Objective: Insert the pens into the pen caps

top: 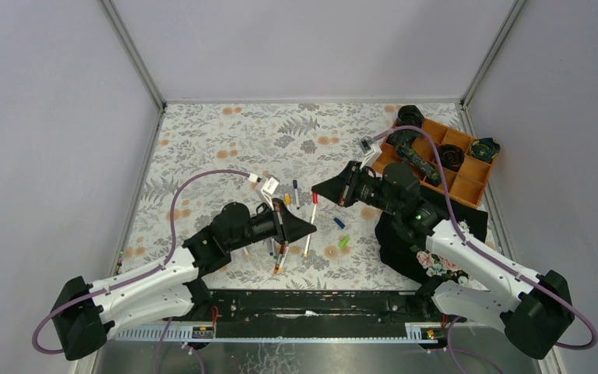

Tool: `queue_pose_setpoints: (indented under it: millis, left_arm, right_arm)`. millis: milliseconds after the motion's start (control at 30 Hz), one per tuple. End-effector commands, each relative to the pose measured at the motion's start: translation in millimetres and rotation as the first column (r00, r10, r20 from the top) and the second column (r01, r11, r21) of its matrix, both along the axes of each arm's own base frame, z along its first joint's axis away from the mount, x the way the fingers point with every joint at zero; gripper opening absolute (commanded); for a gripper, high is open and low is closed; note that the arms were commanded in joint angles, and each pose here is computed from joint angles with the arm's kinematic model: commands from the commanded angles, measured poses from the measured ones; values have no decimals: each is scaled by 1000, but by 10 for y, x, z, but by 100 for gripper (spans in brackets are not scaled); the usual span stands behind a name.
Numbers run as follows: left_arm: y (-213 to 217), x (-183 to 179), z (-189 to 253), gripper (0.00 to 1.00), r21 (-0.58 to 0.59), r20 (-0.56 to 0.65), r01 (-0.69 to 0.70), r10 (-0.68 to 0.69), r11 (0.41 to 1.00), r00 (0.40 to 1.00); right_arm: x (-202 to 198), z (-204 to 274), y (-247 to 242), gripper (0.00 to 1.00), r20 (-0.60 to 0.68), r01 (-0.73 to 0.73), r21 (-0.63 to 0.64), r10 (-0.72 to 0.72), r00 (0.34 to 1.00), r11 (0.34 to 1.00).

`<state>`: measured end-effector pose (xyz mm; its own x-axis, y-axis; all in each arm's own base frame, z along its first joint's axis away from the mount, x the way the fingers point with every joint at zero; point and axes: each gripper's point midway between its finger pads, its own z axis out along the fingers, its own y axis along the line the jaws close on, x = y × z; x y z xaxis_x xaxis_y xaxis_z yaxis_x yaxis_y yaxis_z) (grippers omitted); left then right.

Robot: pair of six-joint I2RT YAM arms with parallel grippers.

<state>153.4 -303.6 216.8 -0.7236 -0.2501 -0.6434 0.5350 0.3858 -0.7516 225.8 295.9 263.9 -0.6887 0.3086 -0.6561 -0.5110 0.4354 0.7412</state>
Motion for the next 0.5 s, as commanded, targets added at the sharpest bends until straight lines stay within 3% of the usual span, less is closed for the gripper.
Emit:
queue_pose_setpoints:
  millis: [0,467]
  left_arm:
    - [-15,2,353,0,-104,66,0,7,995,998]
    - [-28,-48,322,0,-108,66,28,-21,994,998]
  right_arm:
    - [-18,25,-22,0,24,-3,2,3,1000,1000]
    - [6,-3,-27,0,15,12,3,-12,1000,1000]
